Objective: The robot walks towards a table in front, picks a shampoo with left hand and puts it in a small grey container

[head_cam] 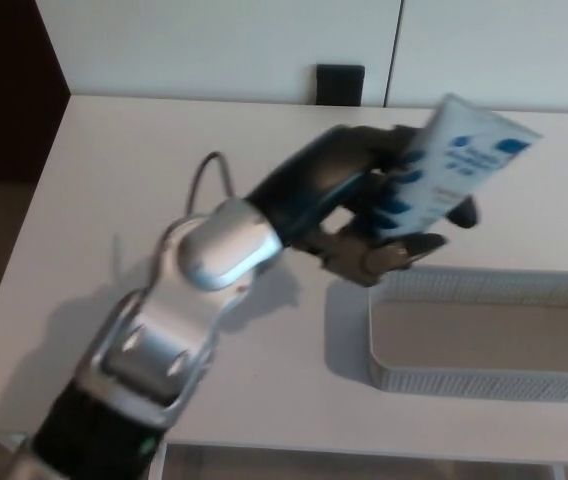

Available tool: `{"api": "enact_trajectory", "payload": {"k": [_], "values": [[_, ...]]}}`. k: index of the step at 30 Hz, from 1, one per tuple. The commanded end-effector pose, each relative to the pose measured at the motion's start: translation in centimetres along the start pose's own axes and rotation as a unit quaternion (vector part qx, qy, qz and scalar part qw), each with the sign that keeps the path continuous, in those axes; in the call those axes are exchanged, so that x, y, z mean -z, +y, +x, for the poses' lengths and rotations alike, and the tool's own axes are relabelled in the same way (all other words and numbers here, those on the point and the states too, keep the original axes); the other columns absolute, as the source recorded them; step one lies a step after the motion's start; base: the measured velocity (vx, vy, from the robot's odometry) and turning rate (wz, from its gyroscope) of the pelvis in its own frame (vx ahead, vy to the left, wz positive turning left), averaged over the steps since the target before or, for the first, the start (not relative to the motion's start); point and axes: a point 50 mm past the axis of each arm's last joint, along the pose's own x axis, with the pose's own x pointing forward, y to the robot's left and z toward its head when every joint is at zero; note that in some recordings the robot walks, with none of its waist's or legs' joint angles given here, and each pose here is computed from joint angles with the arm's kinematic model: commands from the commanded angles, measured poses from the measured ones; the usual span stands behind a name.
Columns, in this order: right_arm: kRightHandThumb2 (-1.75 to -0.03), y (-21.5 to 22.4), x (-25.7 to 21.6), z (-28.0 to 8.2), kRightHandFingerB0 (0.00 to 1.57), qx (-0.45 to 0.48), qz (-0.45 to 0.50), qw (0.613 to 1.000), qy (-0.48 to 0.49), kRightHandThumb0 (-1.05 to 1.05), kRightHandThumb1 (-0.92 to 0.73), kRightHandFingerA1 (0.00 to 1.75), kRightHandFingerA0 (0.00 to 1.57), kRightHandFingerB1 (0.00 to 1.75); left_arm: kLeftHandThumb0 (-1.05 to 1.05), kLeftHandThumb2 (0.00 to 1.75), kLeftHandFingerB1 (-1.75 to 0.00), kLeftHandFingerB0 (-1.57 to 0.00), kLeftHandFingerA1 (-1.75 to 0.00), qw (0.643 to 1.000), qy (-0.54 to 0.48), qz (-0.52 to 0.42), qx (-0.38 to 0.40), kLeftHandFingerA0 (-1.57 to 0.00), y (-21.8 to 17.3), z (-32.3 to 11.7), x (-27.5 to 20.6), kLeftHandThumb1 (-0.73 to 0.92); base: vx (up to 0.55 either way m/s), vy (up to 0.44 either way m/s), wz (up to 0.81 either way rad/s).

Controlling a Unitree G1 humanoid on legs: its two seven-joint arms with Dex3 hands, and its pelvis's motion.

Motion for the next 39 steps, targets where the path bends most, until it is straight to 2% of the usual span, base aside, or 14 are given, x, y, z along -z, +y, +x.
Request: {"api": "enact_trajectory", "payload": {"k": [1,13,22,24,25,26,29,30,31,32,33,34,35,39], "values": [[-0.62,-0.8,-0.3,-0.1,0.54,0.005,0.016,1.0,-0.003,-0.35,-0.74,0.42,0.58,0.39,-0.15,0.81,-1.19,-0.84,-1.51,0.999,0.038,0.012,0.007,-1.03,-1.4,2.7,-0.2,0.69,0.0,0.0,0.0],[-0.62,-0.6,-1.1,0.1,0.56,-0.002,0.012,1.0,-0.016,-0.32,-0.73,0.42,0.58,0.4,-0.15,0.83,-1.16,-0.82,-1.46,0.996,0.054,0.028,0.071,-1.03,-7.8,5.9,-0.3,0.7,0.0,0.0,0.0],[-0.61,-0.4,-1.7,0.3,0.56,-0.001,0.008,1.0,-0.021,-0.34,-0.7,0.43,0.59,0.4,-0.13,0.82,-1.21,-0.79,-1.48,0.993,0.066,0.024,0.093,-1.02,-9.2,5.8,1.0,0.71,0.0,0.0,0.0],[-0.61,-0.4,-1.7,0.2,0.55,-0.002,0.007,1.0,-0.021,-0.34,-0.7,0.43,0.58,0.4,-0.12,0.8,-1.14,-0.8,-1.44,0.993,0.072,0.018,0.092,-1.01,-9.2,5.6,1.3,0.71,0.0,0.0,0.0],[-0.6,-0.4,-1.8,0.3,0.56,-0.002,0.007,1.0,-0.021,-0.35,-0.7,0.43,0.58,0.4,-0.1,0.78,-0.98,-0.85,-1.36,0.993,0.075,0.014,0.085,-1.01,-8.9,5.5,1.7,0.72,0.0,0.0,0.0],[-0.61,-0.4,-1.8,0.3,0.56,-0.002,0.006,1.0,-0.022,-0.32,-0.7,0.43,0.58,0.41,-0.16,0.62,-0.55,-0.84,-1.15,0.994,0.077,0.019,0.076,-1.08,-8.7,5.4,1.8,0.77,0.0,0.0,0.0],[-0.61,-0.6,-1.9,0.2,0.56,0.0,0.006,1.0,-0.023,-0.32,-0.7,0.43,0.58,0.4,-0.24,0.63,-0.44,-0.7,-0.96,0.995,0.08,0.041,0.05,-1.08,-8.0,5.3,1.9,0.74,0.0,0.0,0.0],[-0.6,-0.7,-1.9,0.2,0.55,0.0,0.007,1.0,-0.024,-0.33,-0.69,0.43,0.58,0.4,-0.49,0.77,-0.44,-0.33,-0.63,0.994,0.077,0.065,0.032,-0.73,-7.6,5.3,1.8,0.51,0.0,0.0,0.0],[-0.6,-0.7,-2.0,0.3,0.55,0.0,0.007,1.0,-0.025,-0.34,-0.69,0.43,0.58,0.4,-0.64,0.75,-0.37,-0.13,-0.44,0.992,0.07,0.105,0.025,-0.32,-7.2,5.2,1.7,0.46,0.0,0.0,0.0],[-0.6,-0.6,-2.0,0.3,0.55,-0.001,0.007,1.0,-0.025,-0.34,-0.69,0.43,0.58,0.4,-0.64,0.75,-0.37,-0.13,-0.44,0.99,0.068,0.117,0.026,-0.32,-7.1,5.1,1.7,0.46,0.0,0.0,0.0],[-0.6,-0.7,-2.1,0.3,0.56,-0.001,0.006,1.0,-0.026,-0.34,-0.7,0.44,0.59,0.4,-0.71,0.85,-0.19,-0.02,-0.22,0.983,0.072,0.16,0.05,-0.02,-6.9,5.1,1.3,0.42,0.0,0.0,0.0],[-0.61,-0.8,-2.4,0.3,0.56,0.0,0.004,1.0,-0.03,-0.34,-0.7,0.44,0.59,0.4,-0.86,0.63,-0.23,0.0,-0.23,0.981,0.076,0.173,0.051,0.0,-6.8,5.2,1.1,0.5,0.0,0.0,0.0],[-0.6,-0.8,-2.4,0.3,0.55,0.0,0.003,1.0,-0.03,-0.34,-0.7,0.43,0.6,0.4,-0.88,0.74,-0.18,-0.01,-0.16,0.979,0.075,0.184,0.056,0.0,-6.9,5.2,1.1,0.42,0.0,0.0,0.0],[-0.61,-0.7,-2.4,0.3,0.55,0.003,0.008,1.0,-0.027,-0.34,-0.7,0.44,0.62,0.4,-0.93,0.76,-0.17,0.0,-0.14,0.974,0.068,0.208,0.06,0.0,-7.3,5.0,1.1,0.43,0.0,0.0,0.0]]}}
